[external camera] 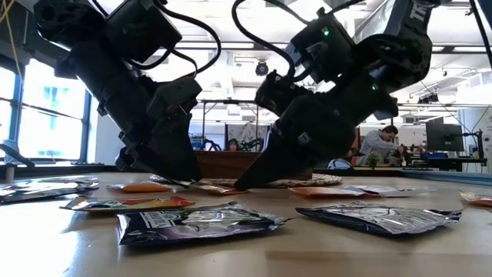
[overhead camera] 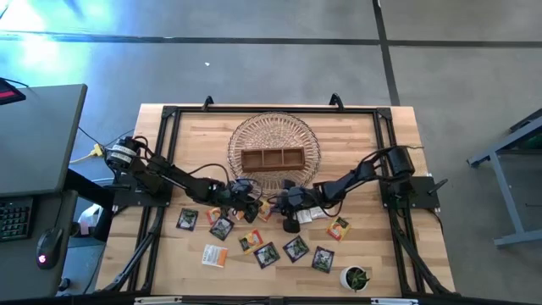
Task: Pick & Place Tea
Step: Put the yellow tea bag into the left section of the wooden organizer
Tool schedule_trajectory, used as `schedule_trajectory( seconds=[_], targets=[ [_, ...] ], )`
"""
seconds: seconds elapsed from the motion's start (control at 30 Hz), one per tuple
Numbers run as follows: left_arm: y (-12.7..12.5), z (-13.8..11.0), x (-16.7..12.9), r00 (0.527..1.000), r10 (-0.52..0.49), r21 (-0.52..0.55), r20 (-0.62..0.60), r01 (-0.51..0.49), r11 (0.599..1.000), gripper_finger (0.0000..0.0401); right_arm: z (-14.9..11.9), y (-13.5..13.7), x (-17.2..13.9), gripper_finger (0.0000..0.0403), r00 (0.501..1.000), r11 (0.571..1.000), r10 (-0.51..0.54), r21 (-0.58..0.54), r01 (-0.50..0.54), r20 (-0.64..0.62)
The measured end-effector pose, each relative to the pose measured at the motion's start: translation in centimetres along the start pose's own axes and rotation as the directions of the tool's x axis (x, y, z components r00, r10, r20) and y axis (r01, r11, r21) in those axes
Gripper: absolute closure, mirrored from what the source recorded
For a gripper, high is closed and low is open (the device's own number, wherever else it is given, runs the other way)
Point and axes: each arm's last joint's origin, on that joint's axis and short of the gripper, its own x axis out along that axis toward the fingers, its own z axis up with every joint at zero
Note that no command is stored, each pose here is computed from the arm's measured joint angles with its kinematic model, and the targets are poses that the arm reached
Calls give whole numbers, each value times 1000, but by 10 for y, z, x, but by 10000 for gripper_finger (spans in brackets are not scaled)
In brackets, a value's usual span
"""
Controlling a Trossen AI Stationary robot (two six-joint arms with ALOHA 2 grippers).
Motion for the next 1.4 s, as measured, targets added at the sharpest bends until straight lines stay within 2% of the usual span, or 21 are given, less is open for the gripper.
schedule_trajectory(
  seconds=[0.37,0.47,0.63,0.7,0.83,1.03,1.17,1.27,1.4],
  targets=[
    [-1,-1,0,999,-30,-1,-40,30,1000,265,-3,0,0,403,1000,1000,-6,0,6,-31],
    [-1,-1,0,999,-28,4,-42,29,1000,292,-4,-1,0,403,999,1000,-12,-2,12,-34],
    [0,-2,0,999,-21,7,-43,21,1000,377,-4,-1,0,403,999,1000,-20,-8,20,-35],
    [0,-2,0,999,-25,8,-44,26,1000,393,-5,-1,0,403,999,999,-33,-9,32,-34],
    [0,-2,0,999,-26,28,-40,27,999,389,-5,-1,0,403,999,999,-42,-10,42,-29],
    [-3,2,-4,999,-32,88,-17,33,996,399,6,1,-6,403,1000,1000,4,-9,-3,17],
    [-10,16,-15,999,-43,158,14,41,987,400,17,1,-19,402,999,1000,-23,-10,23,24],
    [-12,33,-24,999,10,224,35,-17,974,400,30,2,-32,403,998,998,-50,-31,52,33],
    [-9,61,-40,985,160,325,56,-170,930,401,42,-1,-52,402,987,984,-158,-75,161,35]
  ],
)
